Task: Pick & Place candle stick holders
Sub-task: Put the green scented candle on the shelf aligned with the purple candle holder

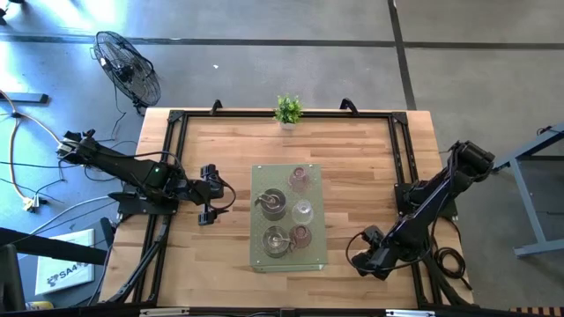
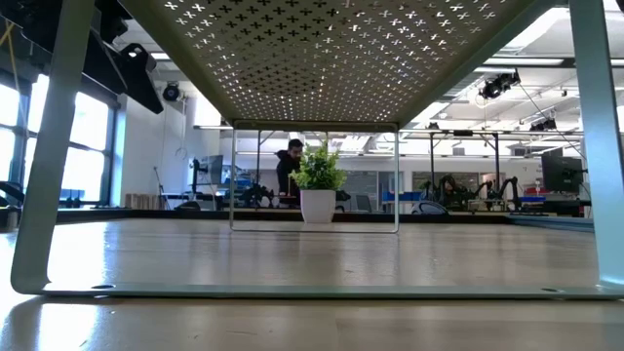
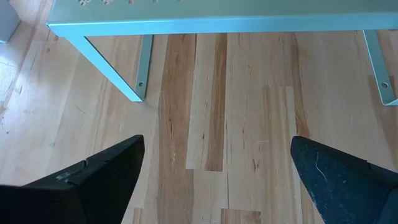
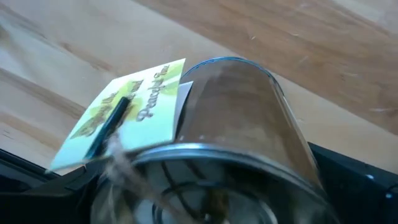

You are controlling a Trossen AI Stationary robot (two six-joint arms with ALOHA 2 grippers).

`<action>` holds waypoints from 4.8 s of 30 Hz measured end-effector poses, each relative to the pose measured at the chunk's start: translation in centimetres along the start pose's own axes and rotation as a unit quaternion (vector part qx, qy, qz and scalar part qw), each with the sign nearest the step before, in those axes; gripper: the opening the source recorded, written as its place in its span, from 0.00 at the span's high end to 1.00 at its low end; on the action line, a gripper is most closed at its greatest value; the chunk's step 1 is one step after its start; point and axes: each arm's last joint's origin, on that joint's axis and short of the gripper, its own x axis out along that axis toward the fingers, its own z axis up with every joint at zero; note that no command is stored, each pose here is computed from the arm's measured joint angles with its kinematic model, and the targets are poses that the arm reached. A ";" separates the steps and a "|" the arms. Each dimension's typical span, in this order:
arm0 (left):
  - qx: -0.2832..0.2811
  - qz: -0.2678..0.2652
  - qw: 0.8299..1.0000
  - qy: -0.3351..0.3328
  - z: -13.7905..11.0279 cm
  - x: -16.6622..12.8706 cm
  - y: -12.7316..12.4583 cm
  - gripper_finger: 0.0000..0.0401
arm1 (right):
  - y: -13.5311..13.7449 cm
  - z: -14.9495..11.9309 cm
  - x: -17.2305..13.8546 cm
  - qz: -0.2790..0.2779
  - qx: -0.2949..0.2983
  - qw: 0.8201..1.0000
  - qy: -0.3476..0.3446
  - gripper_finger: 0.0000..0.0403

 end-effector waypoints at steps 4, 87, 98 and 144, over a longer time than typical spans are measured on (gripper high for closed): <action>0.000 0.000 1.000 0.000 0.0 0.0 0.0 0.01 | 0.0 0.0 0.1 -0.001 -0.007 1.000 -0.001 0.01; 0.000 0.000 1.000 0.000 0.0 0.0 0.0 0.01 | 3.2 1.7 -2.0 0.162 -0.217 0.811 -0.518 0.11; 0.000 0.000 1.000 0.000 0.0 0.0 0.0 0.01 | 4.6 1.1 -4.2 0.133 -0.252 0.794 -0.538 0.11; -0.005 -0.011 0.999 -0.045 0.9 -0.1 -0.2 0.01 | 10.7 -1.5 -15.1 0.080 -0.378 0.679 -0.625 0.11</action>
